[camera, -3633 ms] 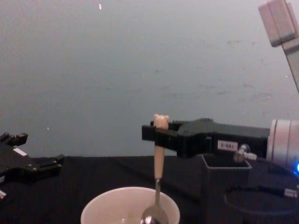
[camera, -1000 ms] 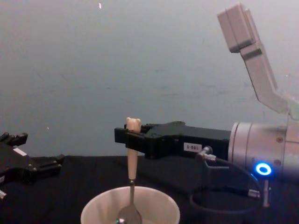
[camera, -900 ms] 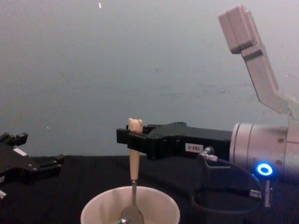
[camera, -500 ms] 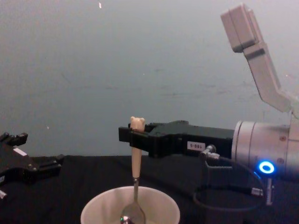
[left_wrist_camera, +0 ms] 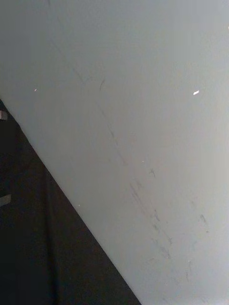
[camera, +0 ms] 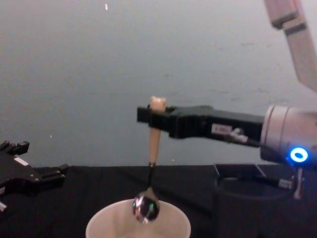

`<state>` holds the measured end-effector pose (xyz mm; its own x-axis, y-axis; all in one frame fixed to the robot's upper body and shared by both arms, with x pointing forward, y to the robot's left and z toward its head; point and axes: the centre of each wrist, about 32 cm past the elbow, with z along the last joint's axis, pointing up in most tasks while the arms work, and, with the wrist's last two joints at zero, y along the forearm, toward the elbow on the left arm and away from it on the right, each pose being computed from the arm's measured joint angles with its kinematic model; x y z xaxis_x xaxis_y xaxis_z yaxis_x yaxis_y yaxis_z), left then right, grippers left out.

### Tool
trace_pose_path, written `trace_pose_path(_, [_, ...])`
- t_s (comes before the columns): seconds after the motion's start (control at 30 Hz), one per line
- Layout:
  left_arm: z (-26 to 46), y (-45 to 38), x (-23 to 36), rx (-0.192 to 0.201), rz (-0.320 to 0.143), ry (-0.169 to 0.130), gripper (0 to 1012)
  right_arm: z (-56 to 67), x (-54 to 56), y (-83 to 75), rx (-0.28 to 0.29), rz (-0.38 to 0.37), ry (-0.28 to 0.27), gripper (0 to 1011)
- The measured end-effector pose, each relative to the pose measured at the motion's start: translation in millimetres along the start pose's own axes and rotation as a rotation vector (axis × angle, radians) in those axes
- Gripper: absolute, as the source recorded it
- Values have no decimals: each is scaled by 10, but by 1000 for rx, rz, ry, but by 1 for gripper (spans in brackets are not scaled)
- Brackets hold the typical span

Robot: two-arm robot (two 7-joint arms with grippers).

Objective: Pick up the stirring spoon with one hand, stir inside the cup, then place it back in its original position.

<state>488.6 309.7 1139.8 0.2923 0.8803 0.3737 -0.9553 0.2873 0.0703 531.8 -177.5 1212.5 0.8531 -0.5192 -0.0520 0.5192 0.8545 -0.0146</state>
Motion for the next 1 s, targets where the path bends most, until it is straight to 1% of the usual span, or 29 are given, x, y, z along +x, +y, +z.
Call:
trace_pose_path(0.23, [0,0,0,0,0,0,1001,153,18,-122,62,-43,12,213])
trace_pose_path(0.27, [0,0,0,0,0,0,1001,153,18,-122,62,-43,12,213])
trace_pose_path(0.4, [0,0,0,0,0,0,1001,217,33,-186,90,-65,15,213])
trace_pose_path(0.73, [0,0,0,0,0,0,1001,295,61,-332,124,-101,11,213])
trace_pose_path(1.0, [0,0,0,0,0,0,1001,332,123,-498,145,-150,13,213])
